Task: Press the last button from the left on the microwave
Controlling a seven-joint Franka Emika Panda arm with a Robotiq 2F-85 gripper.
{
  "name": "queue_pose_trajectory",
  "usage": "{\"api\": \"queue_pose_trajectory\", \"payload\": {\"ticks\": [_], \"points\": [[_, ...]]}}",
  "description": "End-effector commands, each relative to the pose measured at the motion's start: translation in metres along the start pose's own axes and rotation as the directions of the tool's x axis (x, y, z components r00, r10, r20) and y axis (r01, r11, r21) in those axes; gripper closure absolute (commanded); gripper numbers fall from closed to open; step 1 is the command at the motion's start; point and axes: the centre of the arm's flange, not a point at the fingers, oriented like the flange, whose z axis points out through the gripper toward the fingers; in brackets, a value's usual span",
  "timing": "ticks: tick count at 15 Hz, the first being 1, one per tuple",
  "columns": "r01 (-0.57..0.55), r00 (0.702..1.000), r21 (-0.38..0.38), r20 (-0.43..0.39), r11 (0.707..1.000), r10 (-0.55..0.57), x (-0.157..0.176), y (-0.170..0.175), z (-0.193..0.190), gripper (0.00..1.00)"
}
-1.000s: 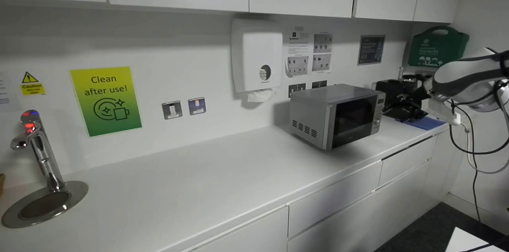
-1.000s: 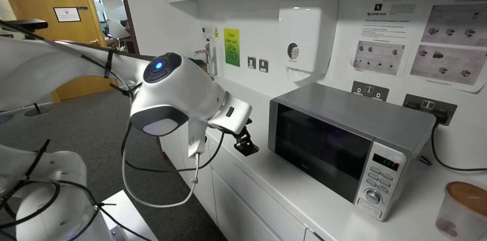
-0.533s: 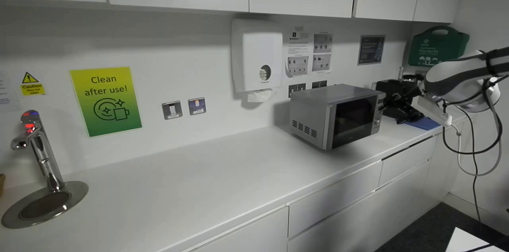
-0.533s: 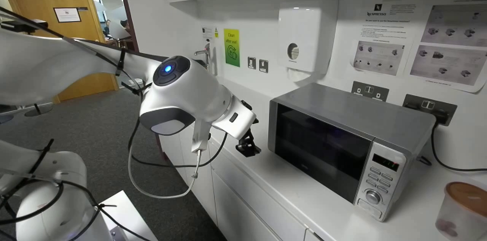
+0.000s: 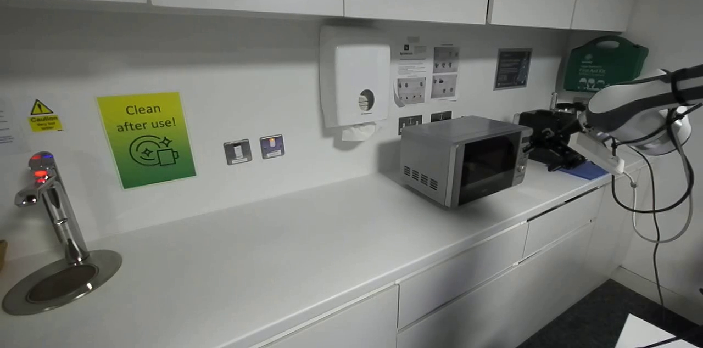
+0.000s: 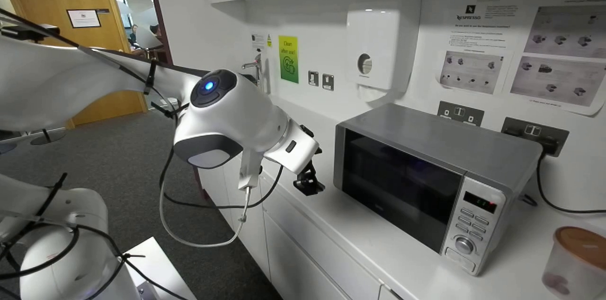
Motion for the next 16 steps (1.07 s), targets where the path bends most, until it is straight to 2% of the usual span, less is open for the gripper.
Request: {"api": "queue_pose_trajectory", "payload": {"ticks": [1,4,8,13,14,16], "points": [[-0.137,0.988,0.077,-0.057,0.988,0.141,0.041,0.008,-0.003,0.00],[-0.286,0.951,0.129,-0.081,0.949,0.298,0.099,0.026,-0.016,0.00],[-0.434,0.858,0.250,-0.176,0.865,0.482,0.161,0.042,-0.029,0.00],[-0.516,0.704,0.428,-0.282,0.742,0.652,0.187,0.044,-0.010,0.00],[-0.515,0.674,0.456,-0.307,0.726,0.672,0.188,0.043,-0.007,0.00],[-0.493,0.640,0.498,-0.347,0.713,0.685,0.186,0.041,-0.005,0.00]]}}
